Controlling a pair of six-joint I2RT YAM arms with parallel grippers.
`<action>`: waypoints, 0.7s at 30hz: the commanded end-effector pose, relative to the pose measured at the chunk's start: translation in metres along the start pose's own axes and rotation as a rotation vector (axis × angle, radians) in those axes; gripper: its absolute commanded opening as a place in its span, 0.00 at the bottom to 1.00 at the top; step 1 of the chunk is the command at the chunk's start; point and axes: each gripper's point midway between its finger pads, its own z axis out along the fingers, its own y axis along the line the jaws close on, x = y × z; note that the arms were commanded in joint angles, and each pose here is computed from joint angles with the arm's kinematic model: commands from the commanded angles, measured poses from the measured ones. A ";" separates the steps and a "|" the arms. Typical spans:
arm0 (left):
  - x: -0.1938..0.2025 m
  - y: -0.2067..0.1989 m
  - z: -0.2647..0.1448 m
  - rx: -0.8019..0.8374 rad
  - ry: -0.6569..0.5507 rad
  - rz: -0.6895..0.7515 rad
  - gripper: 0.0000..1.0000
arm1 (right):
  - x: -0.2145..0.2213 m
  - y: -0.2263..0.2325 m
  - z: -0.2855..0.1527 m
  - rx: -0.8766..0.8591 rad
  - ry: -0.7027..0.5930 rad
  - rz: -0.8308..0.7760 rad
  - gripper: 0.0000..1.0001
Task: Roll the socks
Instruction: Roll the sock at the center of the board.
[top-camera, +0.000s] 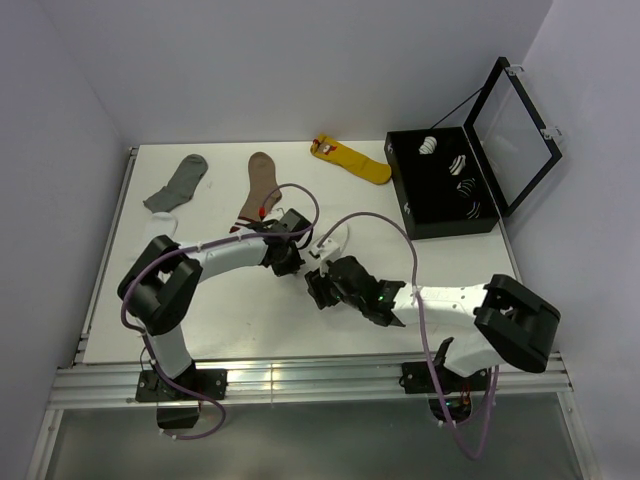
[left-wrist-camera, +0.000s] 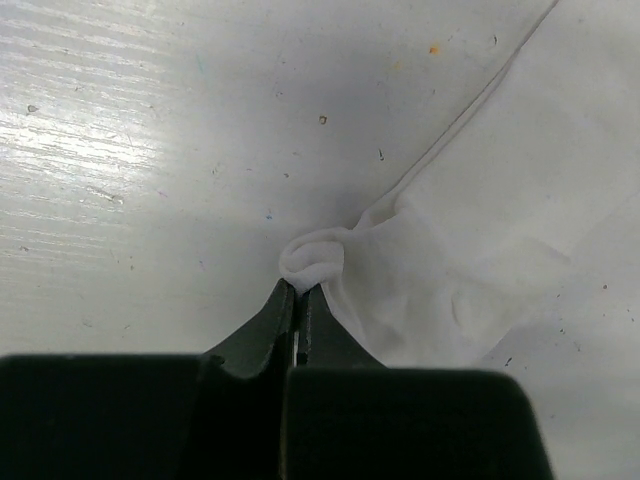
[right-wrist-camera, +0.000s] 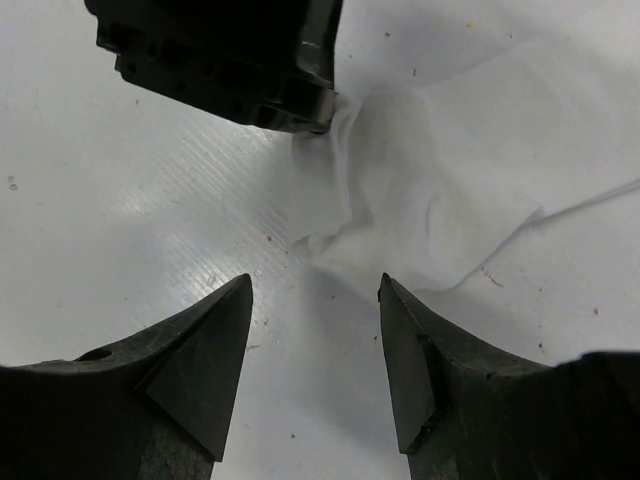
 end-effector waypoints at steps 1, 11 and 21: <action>-0.003 -0.004 0.000 -0.009 -0.006 0.027 0.00 | -0.020 0.004 0.010 0.036 -0.080 -0.084 0.61; -0.001 -0.005 0.002 -0.008 0.005 0.040 0.00 | -0.029 0.014 0.032 0.067 -0.064 -0.208 0.63; 0.001 -0.007 0.004 -0.001 0.017 0.043 0.00 | -0.038 0.031 0.032 0.042 -0.085 -0.262 0.60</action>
